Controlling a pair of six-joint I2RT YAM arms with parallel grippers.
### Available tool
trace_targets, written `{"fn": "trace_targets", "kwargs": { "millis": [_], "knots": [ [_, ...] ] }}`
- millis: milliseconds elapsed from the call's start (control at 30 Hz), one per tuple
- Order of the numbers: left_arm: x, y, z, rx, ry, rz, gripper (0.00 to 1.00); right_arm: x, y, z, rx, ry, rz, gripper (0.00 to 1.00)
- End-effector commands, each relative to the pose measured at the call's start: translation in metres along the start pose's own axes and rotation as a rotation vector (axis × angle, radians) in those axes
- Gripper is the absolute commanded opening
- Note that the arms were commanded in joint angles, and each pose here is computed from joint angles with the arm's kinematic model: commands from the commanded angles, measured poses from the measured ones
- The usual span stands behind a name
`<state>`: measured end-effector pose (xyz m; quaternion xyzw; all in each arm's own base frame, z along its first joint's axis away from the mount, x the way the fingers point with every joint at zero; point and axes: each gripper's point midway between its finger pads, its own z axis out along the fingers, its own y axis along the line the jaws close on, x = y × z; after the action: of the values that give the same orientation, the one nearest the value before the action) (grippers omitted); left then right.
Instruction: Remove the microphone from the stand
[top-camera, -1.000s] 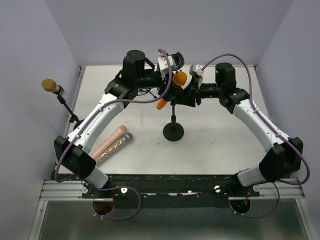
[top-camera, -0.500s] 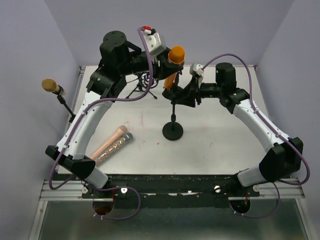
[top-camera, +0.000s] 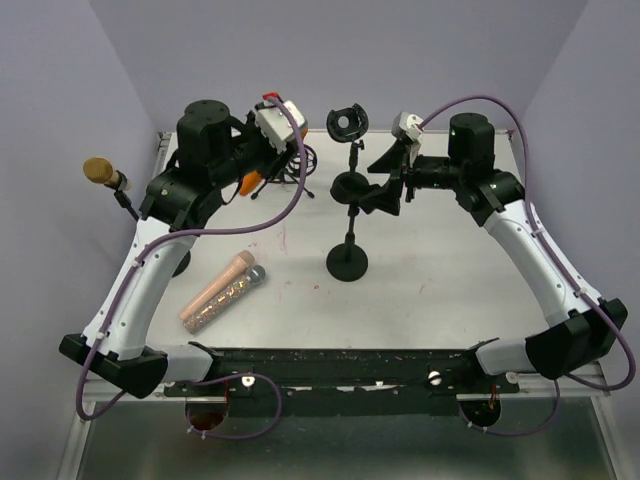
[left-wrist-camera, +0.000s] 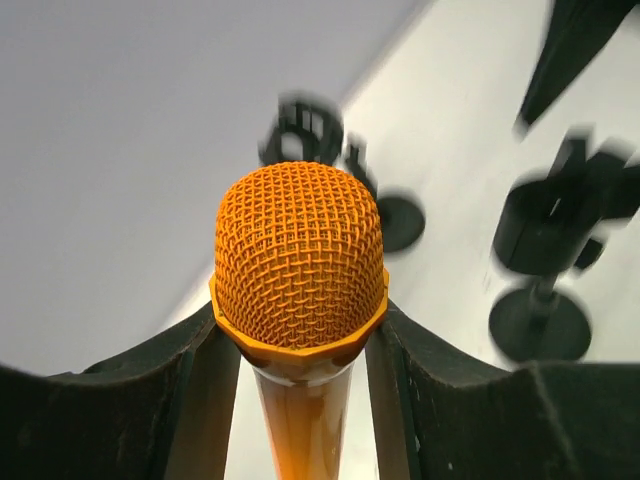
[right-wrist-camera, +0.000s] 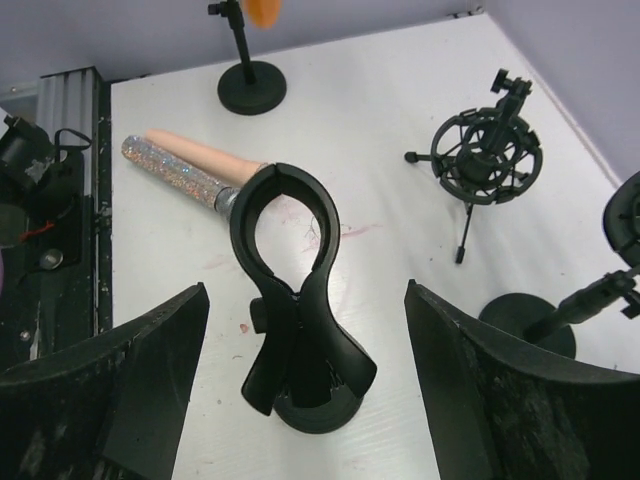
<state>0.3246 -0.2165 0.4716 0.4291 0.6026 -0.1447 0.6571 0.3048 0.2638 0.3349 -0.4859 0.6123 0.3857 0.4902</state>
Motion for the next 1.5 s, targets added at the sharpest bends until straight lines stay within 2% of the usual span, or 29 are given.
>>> {"fn": "trace_targets", "kwargs": {
  "millis": [0, 133, 200, 267, 367, 567, 800, 900, 967, 1067, 1267, 1400, 1433, 1467],
  "knots": [
    [0.161, 0.003, -0.029, -0.121, 0.534, -0.035, 0.00, -0.018, 0.006, -0.019, 0.082, 0.006, 0.014, 0.87],
    [0.258, -0.022, -0.048, -0.072, 0.828, -0.192, 0.00, -0.015, 0.013, -0.024, 0.100, 0.003, 0.040, 0.87],
    [0.298, -0.012, -0.055, -0.189, 0.924, -0.234, 0.00, -0.012, 0.012, -0.026, 0.116, 0.004, 0.044, 0.87],
    [0.331, 0.007, -0.064, -0.331, 0.997, -0.221, 0.00, -0.010, 0.012, -0.025, 0.118, 0.006, 0.057, 0.87],
    [0.368, 0.018, -0.072, -0.378, 1.074, -0.207, 0.00, -0.008, 0.013, -0.024, 0.115, 0.010, 0.075, 0.87],
    [0.423, 0.003, -0.086, -0.325, 1.207, -0.300, 0.00, -0.006, 0.010, -0.026, 0.141, 0.016, 0.068, 0.88],
    [0.452, -0.020, -0.090, -0.241, 1.267, -0.386, 0.00, -0.003, 0.007, -0.022, 0.127, 0.022, 0.063, 0.88],
    [0.458, -0.033, -0.090, -0.197, 1.288, -0.428, 0.24, -0.001, 0.007, -0.019, 0.109, 0.024, 0.062, 0.88],
    [0.462, -0.040, -0.091, -0.178, 1.304, -0.451, 0.34, 0.000, 0.007, -0.016, 0.094, 0.024, 0.070, 0.88],
    [0.463, -0.043, -0.092, -0.172, 1.307, -0.460, 0.42, -0.002, 0.006, -0.014, 0.076, 0.021, 0.068, 0.88],
    [0.455, -0.041, -0.091, -0.175, 1.286, -0.463, 0.50, -0.008, 0.005, -0.009, 0.039, 0.011, 0.045, 0.88],
    [0.445, -0.041, -0.089, -0.170, 1.257, -0.485, 0.57, -0.011, 0.006, -0.005, 0.006, 0.004, 0.026, 0.94],
    [0.444, -0.043, -0.088, -0.165, 1.255, -0.494, 0.57, -0.011, 0.005, -0.005, 0.005, 0.003, 0.027, 1.00],
    [0.442, -0.044, -0.088, -0.163, 1.251, -0.502, 0.58, -0.012, 0.004, -0.003, 0.001, 0.000, 0.023, 1.00]
  ]
}}
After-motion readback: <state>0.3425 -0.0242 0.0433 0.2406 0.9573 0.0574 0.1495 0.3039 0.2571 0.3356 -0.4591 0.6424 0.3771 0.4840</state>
